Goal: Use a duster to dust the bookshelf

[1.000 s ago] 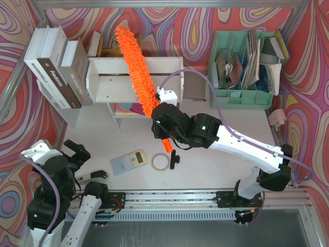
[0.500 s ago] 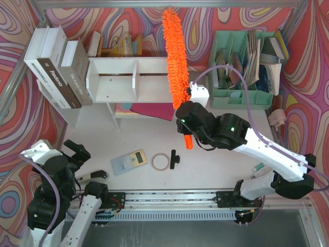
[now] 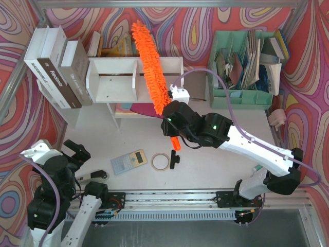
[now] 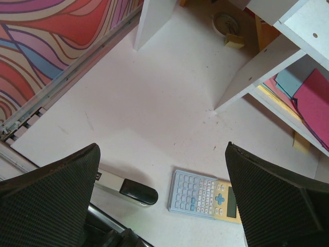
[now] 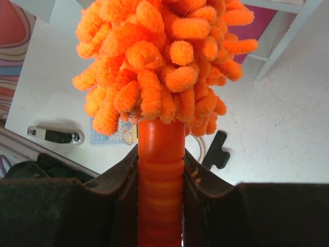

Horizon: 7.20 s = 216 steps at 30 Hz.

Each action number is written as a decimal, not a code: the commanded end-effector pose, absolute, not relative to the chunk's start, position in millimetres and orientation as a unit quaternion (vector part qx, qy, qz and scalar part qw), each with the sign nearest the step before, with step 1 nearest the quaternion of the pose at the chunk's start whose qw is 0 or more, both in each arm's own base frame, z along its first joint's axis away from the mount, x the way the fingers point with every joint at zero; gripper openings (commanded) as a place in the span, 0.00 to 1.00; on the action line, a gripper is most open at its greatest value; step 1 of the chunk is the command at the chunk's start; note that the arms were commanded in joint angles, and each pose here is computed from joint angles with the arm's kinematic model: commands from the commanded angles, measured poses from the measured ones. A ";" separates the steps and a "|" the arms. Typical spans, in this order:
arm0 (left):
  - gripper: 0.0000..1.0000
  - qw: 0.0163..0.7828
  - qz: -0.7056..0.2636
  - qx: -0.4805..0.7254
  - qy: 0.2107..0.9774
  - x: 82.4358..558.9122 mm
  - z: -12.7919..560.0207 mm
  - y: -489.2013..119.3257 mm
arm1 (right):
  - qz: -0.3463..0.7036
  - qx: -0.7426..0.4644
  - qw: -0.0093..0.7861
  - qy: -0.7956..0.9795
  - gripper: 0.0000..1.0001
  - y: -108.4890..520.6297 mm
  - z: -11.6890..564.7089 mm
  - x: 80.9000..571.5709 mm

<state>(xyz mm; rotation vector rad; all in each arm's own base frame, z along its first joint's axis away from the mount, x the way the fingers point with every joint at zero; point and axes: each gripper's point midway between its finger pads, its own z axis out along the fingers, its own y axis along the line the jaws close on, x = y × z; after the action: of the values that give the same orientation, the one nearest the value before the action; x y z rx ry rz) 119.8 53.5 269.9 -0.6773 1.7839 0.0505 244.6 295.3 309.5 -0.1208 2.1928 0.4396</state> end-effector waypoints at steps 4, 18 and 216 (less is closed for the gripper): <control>0.98 0.577 0.029 -0.286 0.764 122.3 267.3 54.3 | 0.184 -0.021 0.480 0.857 0.00 283.2 339.1 249.9; 0.98 0.575 0.028 -0.284 0.766 124.1 267.1 52.9 | 0.105 0.037 0.499 0.859 0.00 213.7 345.0 238.4; 0.98 0.571 0.027 -0.279 0.772 126.8 265.9 50.5 | 0.169 -0.138 0.400 0.890 0.00 345.2 224.9 106.2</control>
<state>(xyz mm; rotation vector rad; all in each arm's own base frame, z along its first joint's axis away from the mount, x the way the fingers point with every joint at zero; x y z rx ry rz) 122.2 51.1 267.6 -0.6652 1.8012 0.0493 85.2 334.5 201.5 -0.4732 2.3386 0.4177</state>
